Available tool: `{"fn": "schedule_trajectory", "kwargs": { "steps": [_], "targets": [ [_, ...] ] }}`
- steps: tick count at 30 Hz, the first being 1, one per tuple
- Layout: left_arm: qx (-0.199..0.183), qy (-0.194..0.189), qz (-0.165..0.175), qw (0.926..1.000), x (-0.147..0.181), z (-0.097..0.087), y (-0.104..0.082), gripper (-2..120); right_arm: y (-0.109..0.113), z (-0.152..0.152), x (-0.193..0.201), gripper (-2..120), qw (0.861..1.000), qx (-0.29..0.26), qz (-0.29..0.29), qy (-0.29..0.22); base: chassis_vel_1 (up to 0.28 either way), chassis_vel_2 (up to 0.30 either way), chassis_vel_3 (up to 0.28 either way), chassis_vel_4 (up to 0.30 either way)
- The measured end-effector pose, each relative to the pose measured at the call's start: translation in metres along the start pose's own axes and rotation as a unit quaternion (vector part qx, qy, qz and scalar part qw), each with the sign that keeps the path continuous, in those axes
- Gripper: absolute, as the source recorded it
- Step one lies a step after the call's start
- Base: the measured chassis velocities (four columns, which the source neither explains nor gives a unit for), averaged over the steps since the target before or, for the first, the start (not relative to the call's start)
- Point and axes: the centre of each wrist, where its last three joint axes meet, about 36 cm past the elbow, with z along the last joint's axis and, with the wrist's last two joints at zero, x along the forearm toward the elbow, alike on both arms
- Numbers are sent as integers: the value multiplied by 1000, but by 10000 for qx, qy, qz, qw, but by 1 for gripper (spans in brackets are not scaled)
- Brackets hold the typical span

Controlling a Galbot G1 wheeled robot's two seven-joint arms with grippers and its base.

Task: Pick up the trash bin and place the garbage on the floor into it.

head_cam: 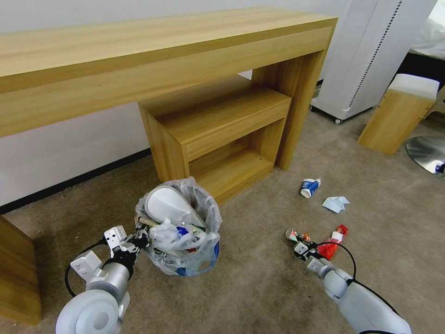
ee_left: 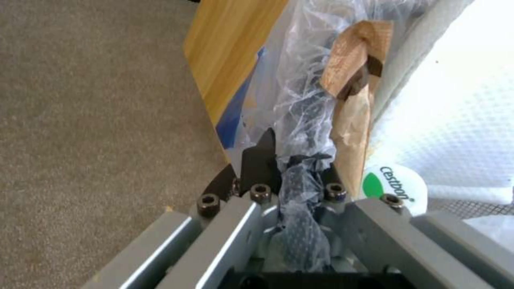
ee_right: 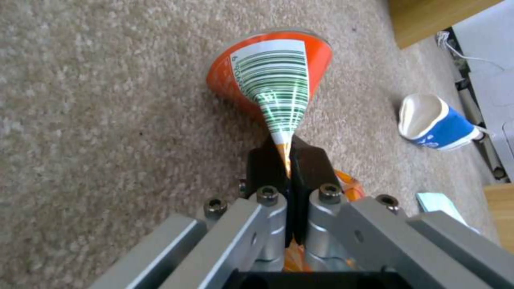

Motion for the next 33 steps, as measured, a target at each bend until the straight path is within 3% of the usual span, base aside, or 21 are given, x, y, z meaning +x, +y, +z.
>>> {"fn": "schedule_trajectory", "kwargs": {
  "steps": [11,19,26,33],
  "targets": [
    [-21,24,-66,10000,-3,1,5,1,-5,3,8,0,9997,-191,165,-78,0,0,0,0],
    [-88,104,-158,9998,-7,5,11,1,-27,-7,23,0,9940,-829,587,-412,0,0,0,0],
    [-150,144,-142,9997,-9,7,12,1,-49,-40,42,0,9783,-1526,934,-1048,0,0,0,0],
    [-199,218,-123,9995,-8,10,10,1,-67,-76,65,0,9658,-1737,976,-1663,0,0,0,0]
  ]
}}
